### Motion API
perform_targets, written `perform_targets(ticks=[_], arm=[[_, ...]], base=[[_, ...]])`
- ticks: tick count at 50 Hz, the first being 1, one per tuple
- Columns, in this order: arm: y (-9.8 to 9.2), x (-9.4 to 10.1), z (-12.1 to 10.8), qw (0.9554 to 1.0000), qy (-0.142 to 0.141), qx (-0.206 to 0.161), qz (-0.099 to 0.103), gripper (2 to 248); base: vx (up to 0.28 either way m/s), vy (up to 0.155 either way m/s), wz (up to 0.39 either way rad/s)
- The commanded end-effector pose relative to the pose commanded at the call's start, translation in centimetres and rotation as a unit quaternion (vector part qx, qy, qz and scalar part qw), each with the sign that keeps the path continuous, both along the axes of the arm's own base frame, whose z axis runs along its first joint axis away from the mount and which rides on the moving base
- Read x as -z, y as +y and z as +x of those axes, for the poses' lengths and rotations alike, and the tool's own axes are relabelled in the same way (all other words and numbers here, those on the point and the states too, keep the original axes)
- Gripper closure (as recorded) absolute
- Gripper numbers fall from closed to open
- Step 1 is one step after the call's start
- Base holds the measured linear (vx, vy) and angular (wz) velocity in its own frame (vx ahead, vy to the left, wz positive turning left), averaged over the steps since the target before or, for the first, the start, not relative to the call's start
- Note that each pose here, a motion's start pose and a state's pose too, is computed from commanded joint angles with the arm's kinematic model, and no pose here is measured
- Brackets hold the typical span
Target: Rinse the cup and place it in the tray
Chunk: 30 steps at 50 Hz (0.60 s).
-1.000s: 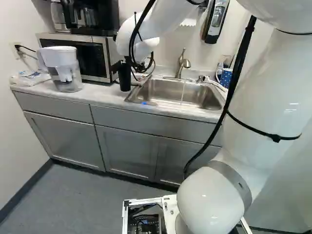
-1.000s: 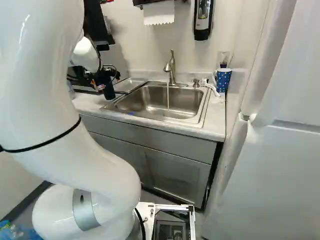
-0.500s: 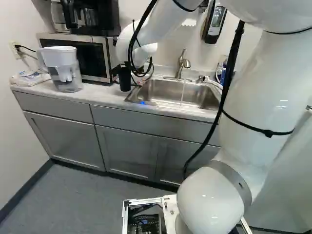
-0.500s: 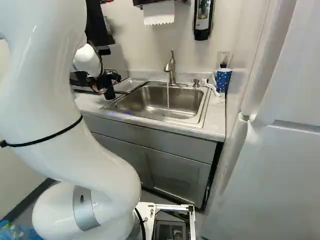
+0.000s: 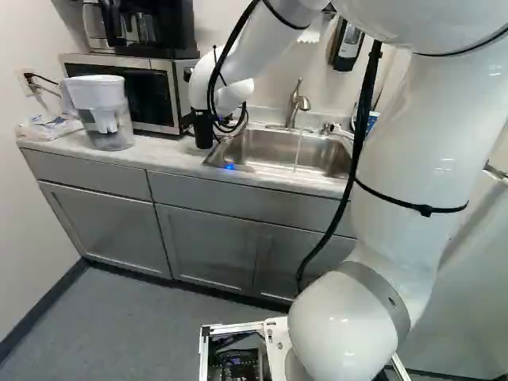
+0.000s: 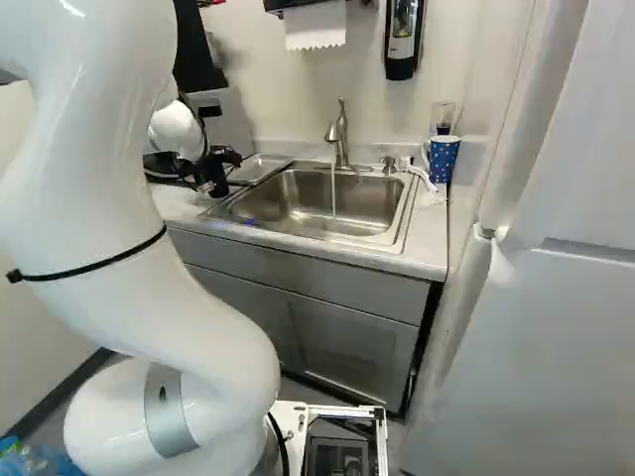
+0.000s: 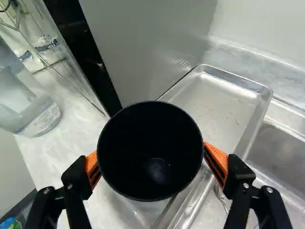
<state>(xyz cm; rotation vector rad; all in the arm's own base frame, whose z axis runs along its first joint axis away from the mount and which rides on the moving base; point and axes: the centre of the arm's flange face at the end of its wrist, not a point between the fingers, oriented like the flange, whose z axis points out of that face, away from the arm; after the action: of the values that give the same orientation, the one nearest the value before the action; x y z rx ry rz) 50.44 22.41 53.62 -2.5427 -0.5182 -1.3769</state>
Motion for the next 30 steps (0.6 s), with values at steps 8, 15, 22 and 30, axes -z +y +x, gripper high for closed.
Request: perform_targets(ticks=[8, 15, 22, 30], arm=[[0.1, 0.7, -0.1, 1.0000, -0.008, -0.001, 0.003, 3], [0.2, 1.2, -0.3, 0.9999, -0.014, -0.002, 0.006, 3], [0.3, 1.8, -0.4, 0.9997, -0.021, -0.004, 0.009, 3], [0.4, 2.4, -0.6, 0.9995, -0.030, -0.005, 0.013, 3]], base=[[0.000, 0.000, 0.000], [0.000, 0.000, 0.000], [0.000, 0.000, 0.000], [0.000, 0.000, 0.000]])
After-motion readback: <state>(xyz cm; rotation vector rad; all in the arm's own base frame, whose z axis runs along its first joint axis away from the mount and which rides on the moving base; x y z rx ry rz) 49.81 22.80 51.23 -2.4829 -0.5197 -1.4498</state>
